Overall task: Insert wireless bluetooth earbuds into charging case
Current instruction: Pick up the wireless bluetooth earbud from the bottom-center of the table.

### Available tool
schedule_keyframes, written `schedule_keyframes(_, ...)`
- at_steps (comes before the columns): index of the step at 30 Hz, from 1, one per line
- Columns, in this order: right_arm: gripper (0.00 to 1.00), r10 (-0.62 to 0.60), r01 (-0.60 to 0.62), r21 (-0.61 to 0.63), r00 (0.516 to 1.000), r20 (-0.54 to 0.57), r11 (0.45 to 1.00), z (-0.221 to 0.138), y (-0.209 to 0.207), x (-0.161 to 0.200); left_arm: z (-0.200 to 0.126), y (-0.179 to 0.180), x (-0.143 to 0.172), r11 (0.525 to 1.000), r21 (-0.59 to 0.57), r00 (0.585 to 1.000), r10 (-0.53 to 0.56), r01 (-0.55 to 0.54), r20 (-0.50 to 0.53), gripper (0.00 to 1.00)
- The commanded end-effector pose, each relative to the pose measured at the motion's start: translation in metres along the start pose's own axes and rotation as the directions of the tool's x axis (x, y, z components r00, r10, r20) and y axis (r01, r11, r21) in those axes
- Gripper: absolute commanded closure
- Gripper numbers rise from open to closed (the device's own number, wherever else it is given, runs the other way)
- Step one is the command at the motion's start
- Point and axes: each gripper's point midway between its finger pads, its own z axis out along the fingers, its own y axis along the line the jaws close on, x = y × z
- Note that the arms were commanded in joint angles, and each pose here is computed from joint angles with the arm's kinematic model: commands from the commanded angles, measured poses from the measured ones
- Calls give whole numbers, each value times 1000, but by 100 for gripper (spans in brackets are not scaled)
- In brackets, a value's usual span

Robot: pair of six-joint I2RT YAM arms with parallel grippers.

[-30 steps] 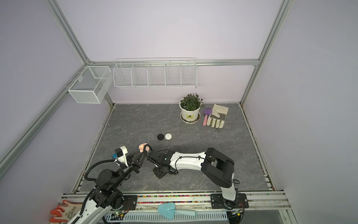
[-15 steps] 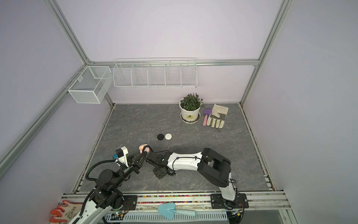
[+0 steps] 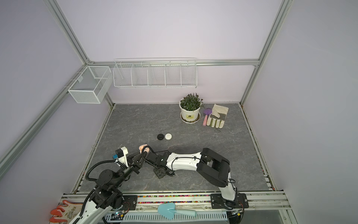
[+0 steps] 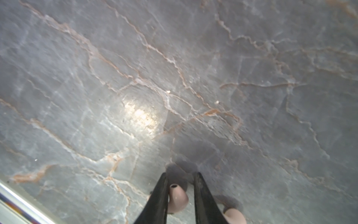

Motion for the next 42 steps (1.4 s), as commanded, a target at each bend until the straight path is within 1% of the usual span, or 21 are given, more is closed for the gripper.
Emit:
schedule_keyframes(1, 69, -18, 20, 35, 999, -39, 999, -2, 0, 12, -1, -4, -13, 1000, 11, 999, 1, -1, 55, 100)
schedule_keyframes(3, 63, -20, 21, 35, 999, -40, 999, -2, 1, 10, -2, -5, -14, 1000, 11, 998, 1, -2, 55, 100)
schedule_keyframes(5, 59, -14, 16, 31, 999, -44, 999, -3, 2, 12, -2, -4, -14, 1000, 8, 999, -1, 1, 55, 100)
schedule_keyframes(9, 53, -3, 4, 16, 999, -55, 1000, -6, 5, 20, -2, -3, -15, 1000, 2, 998, -1, 1, 57, 100)
schedule_keyframes(12, 52, 10, -10, -2, 998, -56, 1000, -8, 7, 24, -1, -2, -15, 1000, -5, 998, -1, 2, 60, 100)
schedule_keyframes(19, 53, 33, -35, -40, 998, -58, 999, -5, 13, 27, -1, 0, -15, 1000, -13, 998, 0, 1, 59, 100)
schedule_keyframes(30, 64, 36, -43, -81, 996, -81, 996, 5, 21, 32, -1, -1, -18, 1000, -17, 998, 5, -4, 64, 100)
schedule_keyframes(33, 66, 26, -33, -92, 996, -80, 995, 6, 24, 30, -1, 0, -17, 1000, -19, 998, 5, -4, 63, 100)
schedule_keyframes(39, 65, -10, 4, -98, 998, -63, 995, 3, 30, 26, -1, 0, -17, 1000, -19, 998, 5, -4, 62, 100)
schedule_keyframes(42, 63, -15, 11, -66, 998, -55, 998, 1, 24, 25, -1, 1, -16, 1000, -21, 998, 4, -3, 61, 100)
